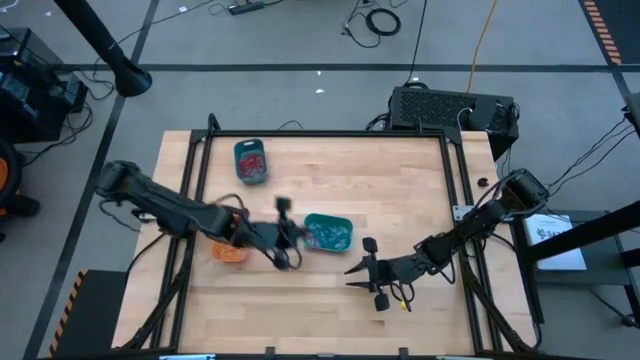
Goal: Sort rubber bands into baskets
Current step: Put the red rubber band into the blue bin
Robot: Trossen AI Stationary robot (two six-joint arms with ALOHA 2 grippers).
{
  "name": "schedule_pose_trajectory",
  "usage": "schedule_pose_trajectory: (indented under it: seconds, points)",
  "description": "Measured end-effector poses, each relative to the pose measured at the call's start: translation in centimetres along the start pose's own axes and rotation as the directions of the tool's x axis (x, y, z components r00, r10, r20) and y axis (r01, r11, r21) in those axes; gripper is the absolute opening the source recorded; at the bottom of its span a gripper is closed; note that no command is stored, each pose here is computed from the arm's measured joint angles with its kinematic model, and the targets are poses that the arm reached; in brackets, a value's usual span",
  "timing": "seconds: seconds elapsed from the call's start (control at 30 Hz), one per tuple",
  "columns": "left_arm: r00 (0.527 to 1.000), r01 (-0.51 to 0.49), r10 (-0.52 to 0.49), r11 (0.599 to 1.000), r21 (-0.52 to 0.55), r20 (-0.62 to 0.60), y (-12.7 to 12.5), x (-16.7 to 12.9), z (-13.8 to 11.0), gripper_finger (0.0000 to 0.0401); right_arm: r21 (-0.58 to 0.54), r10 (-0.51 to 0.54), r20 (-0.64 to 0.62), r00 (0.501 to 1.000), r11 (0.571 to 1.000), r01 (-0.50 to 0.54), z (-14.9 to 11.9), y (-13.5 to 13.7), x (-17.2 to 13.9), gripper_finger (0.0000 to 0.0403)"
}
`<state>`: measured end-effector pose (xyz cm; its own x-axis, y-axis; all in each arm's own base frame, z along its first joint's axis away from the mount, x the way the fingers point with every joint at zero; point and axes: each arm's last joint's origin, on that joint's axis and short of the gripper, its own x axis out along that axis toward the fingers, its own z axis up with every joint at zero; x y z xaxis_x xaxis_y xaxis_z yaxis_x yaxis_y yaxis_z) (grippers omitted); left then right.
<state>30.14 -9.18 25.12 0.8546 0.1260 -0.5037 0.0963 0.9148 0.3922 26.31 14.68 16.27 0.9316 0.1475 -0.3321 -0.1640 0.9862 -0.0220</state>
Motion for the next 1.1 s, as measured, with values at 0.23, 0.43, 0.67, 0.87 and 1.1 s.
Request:
schedule_pose_trajectory:
  seconds: [0.23,0.43,0.67,0.87,1.1]
  points:
    - [0.940,-0.281,0.277,0.960,0.011,-0.199,6.3,-5.6,-1.8,0.0002,-0.002,0.001,-0.007,1.000,1.000,-0.001,-0.1,0.0,0.0,0.0121]
    - [0.804,-0.467,0.379,0.879,-0.092,-0.459,11.7,-7.9,-5.9,0.0002,-0.001,0.001,-0.005,1.000,1.000,-0.001,-0.1,0.0,0.0,0.0121]
    - [0.702,-0.584,0.342,0.778,-0.232,-0.624,15.2,-7.7,-10.7,0.0002,-0.002,0.001,-0.006,1.000,1.000,-0.001,-0.1,0.0,0.0,0.0121]
    - [0.632,-0.647,0.267,0.699,-0.305,-0.728,16.5,-6.9,-14.2,0.0002,-0.002,0.001,-0.006,1.000,1.000,-0.001,-0.1,0.0,0.0,0.0121]
    - [0.599,-0.684,0.250,0.654,-0.323,-0.761,17.4,-5.7,-16.8,0.0001,-0.003,0.000,-0.010,1.000,1.000,0.000,-0.1,0.0,0.0,0.0121]
